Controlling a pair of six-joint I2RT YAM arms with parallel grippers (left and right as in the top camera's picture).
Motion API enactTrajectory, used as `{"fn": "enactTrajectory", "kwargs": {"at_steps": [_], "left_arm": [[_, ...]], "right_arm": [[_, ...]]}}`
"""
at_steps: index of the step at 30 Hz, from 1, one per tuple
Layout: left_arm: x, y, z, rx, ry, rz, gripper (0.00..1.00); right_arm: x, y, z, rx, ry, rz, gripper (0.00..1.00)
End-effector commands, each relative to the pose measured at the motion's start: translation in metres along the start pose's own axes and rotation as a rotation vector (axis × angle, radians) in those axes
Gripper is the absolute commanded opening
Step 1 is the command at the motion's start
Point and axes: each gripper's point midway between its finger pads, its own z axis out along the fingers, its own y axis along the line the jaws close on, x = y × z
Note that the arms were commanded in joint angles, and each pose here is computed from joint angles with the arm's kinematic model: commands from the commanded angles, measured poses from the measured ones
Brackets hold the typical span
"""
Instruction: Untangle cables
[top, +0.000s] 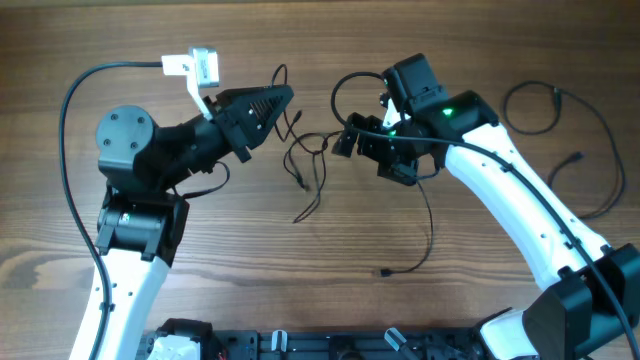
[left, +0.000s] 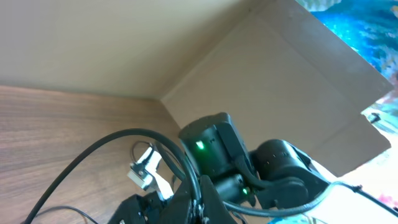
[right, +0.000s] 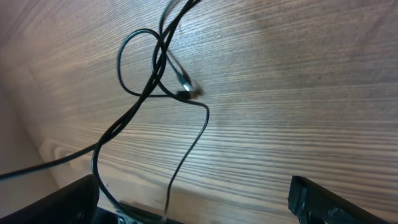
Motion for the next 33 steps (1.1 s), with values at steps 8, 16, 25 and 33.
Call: {"fn": "enactTrajectory", "kwargs": {"at_steps": [8,16,25,33], "left_arm": [[0.011,0.023,-0.006,-0.115,0.033,0.037,0.04],[0.042,0.185,-0.099,-1.085,0.031,0.007,0.04],[0.086,0.216,-0.083,-1.071,0.215,-0.11,0.7],[0.155,0.192,-0.04,-0.763,0.485,-0.33,0.51]], "right_arm": [[0.0,-0.022,0.031,0.127,0.033,0.021,1.0],[-0.003,-0.064,0.032,0.33,0.013,0.019,1.0],[-0.005,-0.089,0.021,0.413,0.022,0.038,1.0],[-0.004,-0.089,0.02,0.414,0.03,0.015,1.0]]}}
